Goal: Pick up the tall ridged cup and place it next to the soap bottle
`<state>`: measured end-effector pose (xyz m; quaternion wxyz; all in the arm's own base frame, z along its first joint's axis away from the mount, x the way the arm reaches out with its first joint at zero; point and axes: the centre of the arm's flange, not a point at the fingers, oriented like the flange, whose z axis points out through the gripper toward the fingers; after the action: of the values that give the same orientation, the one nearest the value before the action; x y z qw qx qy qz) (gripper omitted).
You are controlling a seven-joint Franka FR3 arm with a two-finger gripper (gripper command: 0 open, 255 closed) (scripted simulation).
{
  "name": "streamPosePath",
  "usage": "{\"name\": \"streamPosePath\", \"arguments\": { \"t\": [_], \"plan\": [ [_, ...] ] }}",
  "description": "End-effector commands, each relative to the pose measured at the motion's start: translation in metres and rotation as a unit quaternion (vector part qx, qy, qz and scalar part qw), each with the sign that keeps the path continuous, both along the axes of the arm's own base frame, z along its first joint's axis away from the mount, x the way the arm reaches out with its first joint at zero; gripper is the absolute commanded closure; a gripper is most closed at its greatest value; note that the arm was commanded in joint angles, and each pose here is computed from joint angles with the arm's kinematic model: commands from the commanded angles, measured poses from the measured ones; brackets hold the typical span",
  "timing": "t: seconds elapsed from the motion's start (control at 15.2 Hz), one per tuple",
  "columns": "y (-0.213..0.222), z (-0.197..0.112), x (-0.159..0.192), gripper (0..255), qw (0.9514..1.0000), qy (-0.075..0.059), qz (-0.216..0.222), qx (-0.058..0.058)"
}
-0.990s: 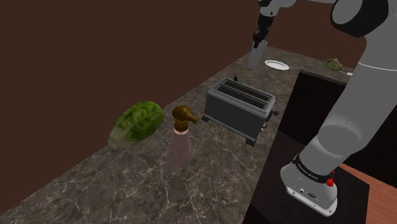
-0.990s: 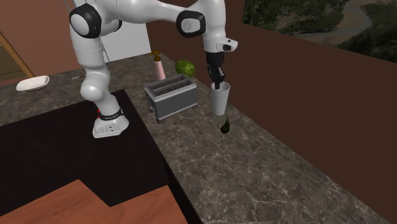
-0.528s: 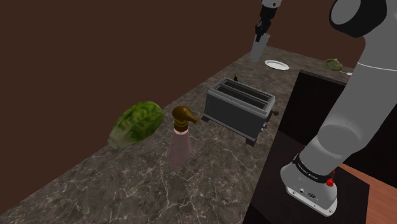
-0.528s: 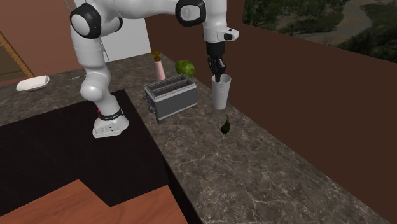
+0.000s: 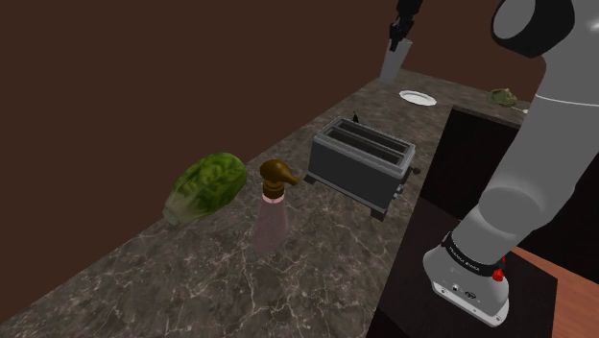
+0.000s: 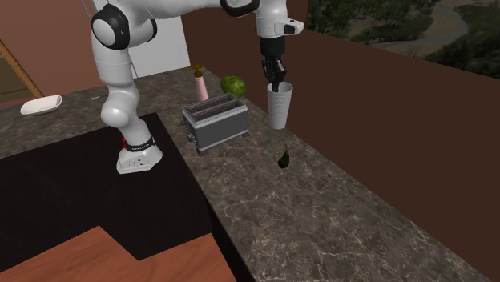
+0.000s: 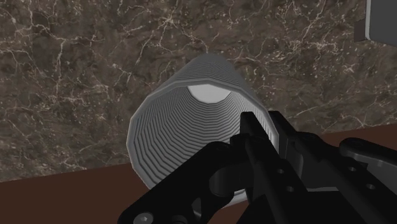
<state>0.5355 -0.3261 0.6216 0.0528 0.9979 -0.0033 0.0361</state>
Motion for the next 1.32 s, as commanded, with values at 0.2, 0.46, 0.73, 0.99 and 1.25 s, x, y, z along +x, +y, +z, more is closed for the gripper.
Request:
{"name": "streamPosePath", "arguments": {
  "t": [0.2, 0.46, 0.73, 0.99, 1.25],
  "plan": [
    [0.000, 0.026, 0.000, 255, 1.0000, 0.000, 0.000, 0.000],
    [0.000, 0.047, 0.000, 255, 1.0000, 0.000, 0.000, 0.000],
    [0.000, 0.069, 0.000, 255, 1.0000, 0.000, 0.000, 0.000],
    [0.024, 0.076, -0.011, 255, 1.0000, 0.000, 0.000, 0.000],
    [0.072, 0.076, -0.033, 255, 1.0000, 0.000, 0.000, 0.000]
  ]
}}
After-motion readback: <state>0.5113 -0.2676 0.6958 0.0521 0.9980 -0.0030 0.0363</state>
